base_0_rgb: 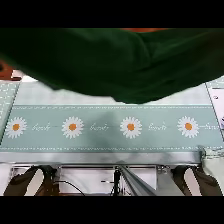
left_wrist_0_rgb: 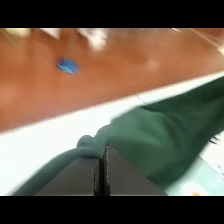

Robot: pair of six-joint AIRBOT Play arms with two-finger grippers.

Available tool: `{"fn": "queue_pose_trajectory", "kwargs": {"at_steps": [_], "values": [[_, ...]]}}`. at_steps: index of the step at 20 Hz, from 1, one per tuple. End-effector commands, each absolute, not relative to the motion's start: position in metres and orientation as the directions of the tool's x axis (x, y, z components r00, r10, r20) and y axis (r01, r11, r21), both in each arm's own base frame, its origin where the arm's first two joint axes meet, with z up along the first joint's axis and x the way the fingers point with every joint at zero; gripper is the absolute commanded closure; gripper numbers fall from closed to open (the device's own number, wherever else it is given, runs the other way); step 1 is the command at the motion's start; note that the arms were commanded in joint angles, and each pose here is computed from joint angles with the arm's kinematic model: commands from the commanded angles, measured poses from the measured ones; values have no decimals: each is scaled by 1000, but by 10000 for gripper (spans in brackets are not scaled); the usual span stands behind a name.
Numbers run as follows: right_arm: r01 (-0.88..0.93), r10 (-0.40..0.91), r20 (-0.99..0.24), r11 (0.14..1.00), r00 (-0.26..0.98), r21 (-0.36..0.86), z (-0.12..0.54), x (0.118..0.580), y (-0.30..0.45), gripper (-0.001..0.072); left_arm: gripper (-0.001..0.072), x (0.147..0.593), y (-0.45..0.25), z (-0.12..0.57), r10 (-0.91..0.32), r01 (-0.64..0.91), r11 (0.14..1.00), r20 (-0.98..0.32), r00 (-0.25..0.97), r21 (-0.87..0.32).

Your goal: Fold the shirts.

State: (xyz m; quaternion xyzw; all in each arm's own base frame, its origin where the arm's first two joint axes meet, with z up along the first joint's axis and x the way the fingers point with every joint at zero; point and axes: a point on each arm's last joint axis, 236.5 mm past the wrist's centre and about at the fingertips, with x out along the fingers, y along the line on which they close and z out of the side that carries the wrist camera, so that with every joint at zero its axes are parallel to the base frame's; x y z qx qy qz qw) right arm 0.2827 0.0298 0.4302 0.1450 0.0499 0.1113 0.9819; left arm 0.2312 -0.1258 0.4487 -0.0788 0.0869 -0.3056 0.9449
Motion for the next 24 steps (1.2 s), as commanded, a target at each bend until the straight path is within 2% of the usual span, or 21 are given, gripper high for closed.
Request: {"fn": "queue_pose_trajectory", "kwargs": {"at_steps": [1, 4, 8, 10, 12, 16, 19, 21, 24], "values": [[-124, 129, -14, 974, 992, 187, 482, 235, 30, 669, 686, 175, -116, 489, -434, 430, 898, -26, 901, -89], [-90, 102, -96, 989, 990, 117, 480, 199, 41, 669, 686, 139, -114, 478, -363, 355, 931, -97, 927, -85], [-37, 48, -228, 998, 973, 52, 461, 159, 45, 669, 686, 100, -124, 413, -374, 341, 927, -374, 848, -154], [13, -8, -332, 1000, 943, 13, 437, 146, 35, 670, 685, 90, -128, 404, -393, 351, 920, -399, 829, -177], [-20, 38, -472, 999, 881, 43, 406, 145, 36, 670, 685, 90, -130, 397, -418, 352, 908, -417, 807, -229], [-65, 128, -653, 991, 746, 120, 349, 194, 24, 670, 685, 118, -124, 337, -476, 319, 877, -558, 679, -360], [-47, 206, -800, 975, 564, 219, 273, 247, 10, 670, 686, 144, -117, 247, -530, 255, 847, -695, 486, -467], [-42, 240, -865, 968, 440, 247, 224, 290, 7, 670, 686, 169, -114, 191, -568, 175, 818, -722, 394, -548], [-99, 267, -893, 964, 362, 248, 162, 369, 27, 670, 686, 223, -107, 135, -601, 102, 779, -693, 398, -618]]}}
